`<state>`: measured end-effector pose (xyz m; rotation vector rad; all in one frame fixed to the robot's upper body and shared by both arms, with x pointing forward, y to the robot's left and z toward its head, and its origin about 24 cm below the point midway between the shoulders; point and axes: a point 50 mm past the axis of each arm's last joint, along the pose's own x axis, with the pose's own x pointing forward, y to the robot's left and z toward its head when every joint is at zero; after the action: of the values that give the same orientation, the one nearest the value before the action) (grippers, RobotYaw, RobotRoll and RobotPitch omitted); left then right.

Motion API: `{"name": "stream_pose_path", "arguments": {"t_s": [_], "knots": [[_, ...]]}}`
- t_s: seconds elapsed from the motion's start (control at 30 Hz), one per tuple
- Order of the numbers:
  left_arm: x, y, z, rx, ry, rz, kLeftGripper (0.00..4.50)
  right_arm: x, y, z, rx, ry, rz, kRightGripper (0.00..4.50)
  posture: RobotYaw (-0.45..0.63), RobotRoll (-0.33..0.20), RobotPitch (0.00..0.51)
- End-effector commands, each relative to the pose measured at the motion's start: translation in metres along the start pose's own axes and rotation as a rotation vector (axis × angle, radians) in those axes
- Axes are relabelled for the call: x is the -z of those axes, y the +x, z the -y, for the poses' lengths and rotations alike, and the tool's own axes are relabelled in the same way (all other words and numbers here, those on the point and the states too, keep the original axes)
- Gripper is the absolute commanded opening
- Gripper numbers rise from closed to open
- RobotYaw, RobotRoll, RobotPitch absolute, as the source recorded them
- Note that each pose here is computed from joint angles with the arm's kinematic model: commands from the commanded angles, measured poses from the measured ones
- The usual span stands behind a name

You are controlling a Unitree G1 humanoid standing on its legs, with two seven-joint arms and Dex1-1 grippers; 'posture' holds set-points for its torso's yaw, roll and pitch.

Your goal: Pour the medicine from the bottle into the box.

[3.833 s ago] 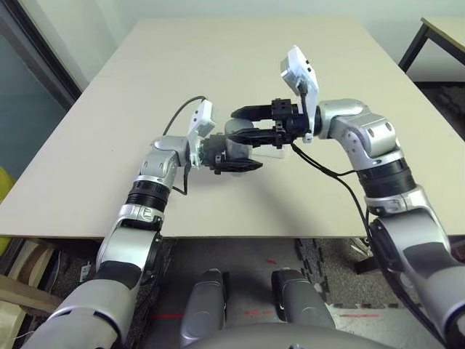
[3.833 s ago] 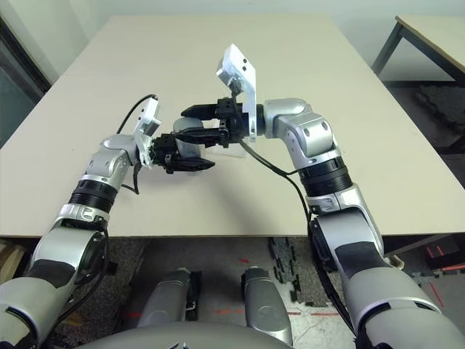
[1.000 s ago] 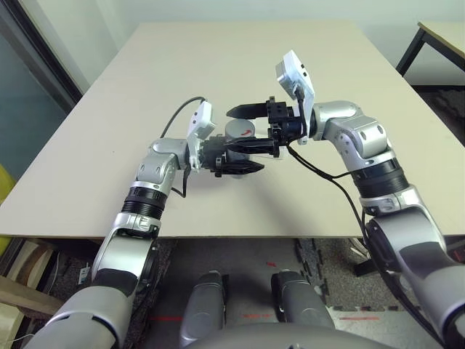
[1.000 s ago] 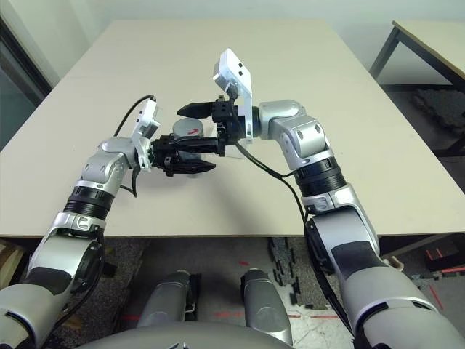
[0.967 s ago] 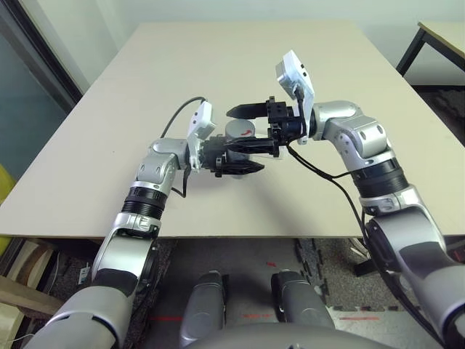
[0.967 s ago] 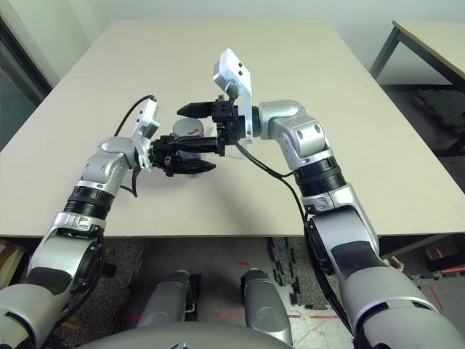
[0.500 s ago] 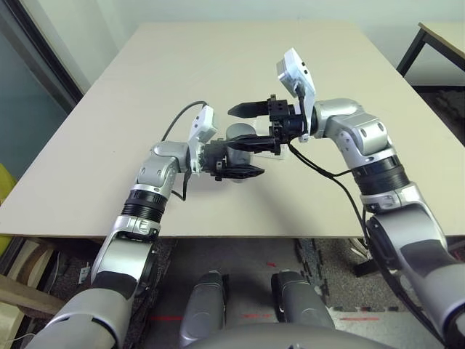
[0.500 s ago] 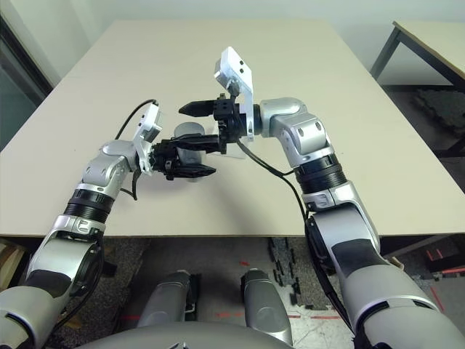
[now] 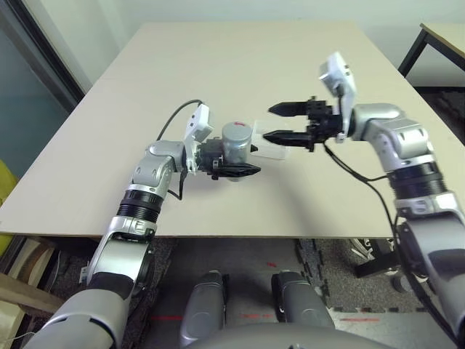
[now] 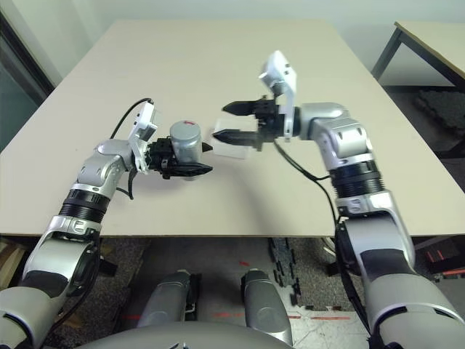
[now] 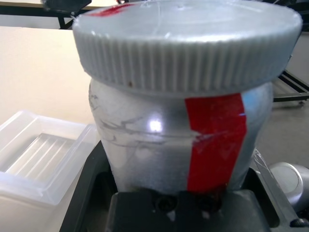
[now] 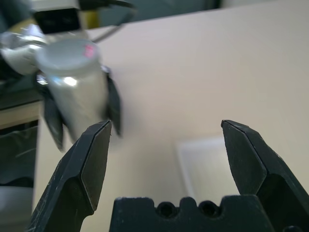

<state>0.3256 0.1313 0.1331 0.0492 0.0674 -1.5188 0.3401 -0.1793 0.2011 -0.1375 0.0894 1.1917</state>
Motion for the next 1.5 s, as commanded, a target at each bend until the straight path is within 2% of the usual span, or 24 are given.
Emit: {"name": "stream_pose_path", "arguments": {"t_s": [0.03,0.13,0.57,0.83,1.13,1.5], "knots": [[-0.001,-0.002,0.000,0.000,0.007,0.009,2.75,0.001,-0.011,0.002,0.041,0.011,-0.002,4.50,-0.12,0.000,0.040],[-0.001,-0.002,-0.001,-0.004,0.009,0.008,2.75,-0.003,-0.009,-0.002,0.027,0.001,0.009,4.50,-0.13,0.000,0.039],[-0.002,0.000,-0.003,-0.009,0.021,0.009,2.75,-0.026,0.049,-0.032,-0.177,-0.049,0.081,4.50,-0.12,0.000,0.037],[-0.001,0.001,-0.004,-0.025,0.031,0.012,2.75,-0.041,0.069,-0.049,-0.305,-0.074,0.112,4.50,-0.11,0.000,0.043],[0.000,0.003,-0.003,-0.025,0.032,0.022,2.75,-0.042,0.081,-0.060,-0.359,-0.099,0.097,4.50,-0.10,0.000,0.043],[0.000,0.008,0.000,0.005,0.032,0.028,2.75,-0.038,0.099,-0.056,-0.338,-0.122,0.097,4.50,-0.10,0.000,0.041]]}}
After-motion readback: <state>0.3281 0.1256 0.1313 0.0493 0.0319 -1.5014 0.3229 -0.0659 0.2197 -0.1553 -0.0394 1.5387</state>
